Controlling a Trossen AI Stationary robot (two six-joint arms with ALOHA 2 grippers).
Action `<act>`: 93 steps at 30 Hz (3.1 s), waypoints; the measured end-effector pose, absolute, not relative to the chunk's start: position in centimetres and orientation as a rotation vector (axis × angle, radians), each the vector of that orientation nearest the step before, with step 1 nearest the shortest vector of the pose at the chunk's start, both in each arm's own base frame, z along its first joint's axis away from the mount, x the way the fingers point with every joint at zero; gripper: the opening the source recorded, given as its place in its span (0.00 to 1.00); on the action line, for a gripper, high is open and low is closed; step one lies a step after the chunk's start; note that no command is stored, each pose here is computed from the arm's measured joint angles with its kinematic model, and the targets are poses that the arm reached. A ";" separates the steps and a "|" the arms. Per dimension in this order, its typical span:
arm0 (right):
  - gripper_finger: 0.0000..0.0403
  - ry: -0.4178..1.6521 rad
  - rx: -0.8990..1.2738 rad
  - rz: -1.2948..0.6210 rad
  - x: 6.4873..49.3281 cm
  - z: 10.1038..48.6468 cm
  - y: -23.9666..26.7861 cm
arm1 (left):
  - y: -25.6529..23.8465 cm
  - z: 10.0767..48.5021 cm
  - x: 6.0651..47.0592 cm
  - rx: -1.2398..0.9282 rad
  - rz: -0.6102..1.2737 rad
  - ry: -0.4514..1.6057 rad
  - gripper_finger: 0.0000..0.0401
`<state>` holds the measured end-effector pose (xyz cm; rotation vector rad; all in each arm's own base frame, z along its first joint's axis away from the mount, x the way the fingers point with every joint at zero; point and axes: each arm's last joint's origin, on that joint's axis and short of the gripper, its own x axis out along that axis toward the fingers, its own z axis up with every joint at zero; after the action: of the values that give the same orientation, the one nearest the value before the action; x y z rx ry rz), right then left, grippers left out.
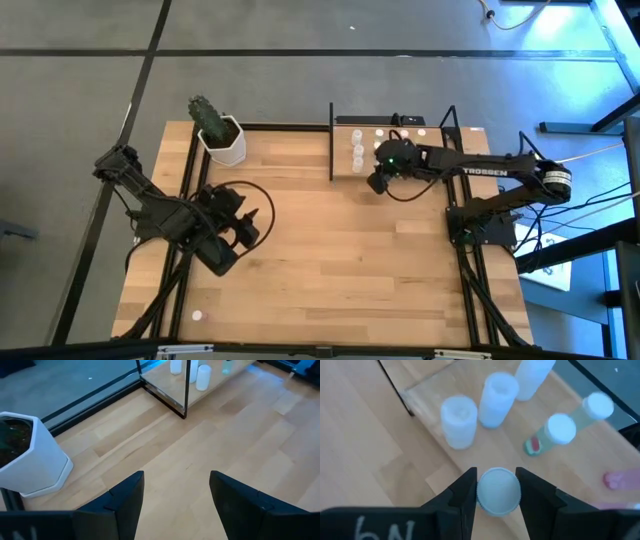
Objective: Pick and place medicine bottles onto shelf by color
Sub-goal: Put the green pill bottle on the shelf aligned with the other green pill bottles, then put the pink pill bottle on the shelf aligned with the other pink pill bottles
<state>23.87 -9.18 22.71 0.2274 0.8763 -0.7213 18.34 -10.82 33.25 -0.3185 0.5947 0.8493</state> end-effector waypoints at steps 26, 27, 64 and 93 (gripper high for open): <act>0.32 0.943 0.076 -0.637 24.5 20.6 -9.7 | -10.8 33.3 18.4 -0.327 0.847 0.590 0.55; 0.32 0.936 0.080 -0.639 24.6 20.5 -9.8 | -10.8 33.3 18.4 -0.327 0.847 0.590 0.55; 0.51 0.939 0.097 -0.652 25.0 19.6 -10.9 | -10.8 33.3 18.4 -0.323 0.849 0.584 0.55; 0.51 0.971 0.058 -0.695 25.8 23.8 -11.3 | -10.8 33.3 18.4 -0.323 0.849 0.584 0.55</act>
<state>25.84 -11.35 23.76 0.0582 0.9714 -0.6950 18.41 -10.83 33.28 -0.3231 0.5842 0.8487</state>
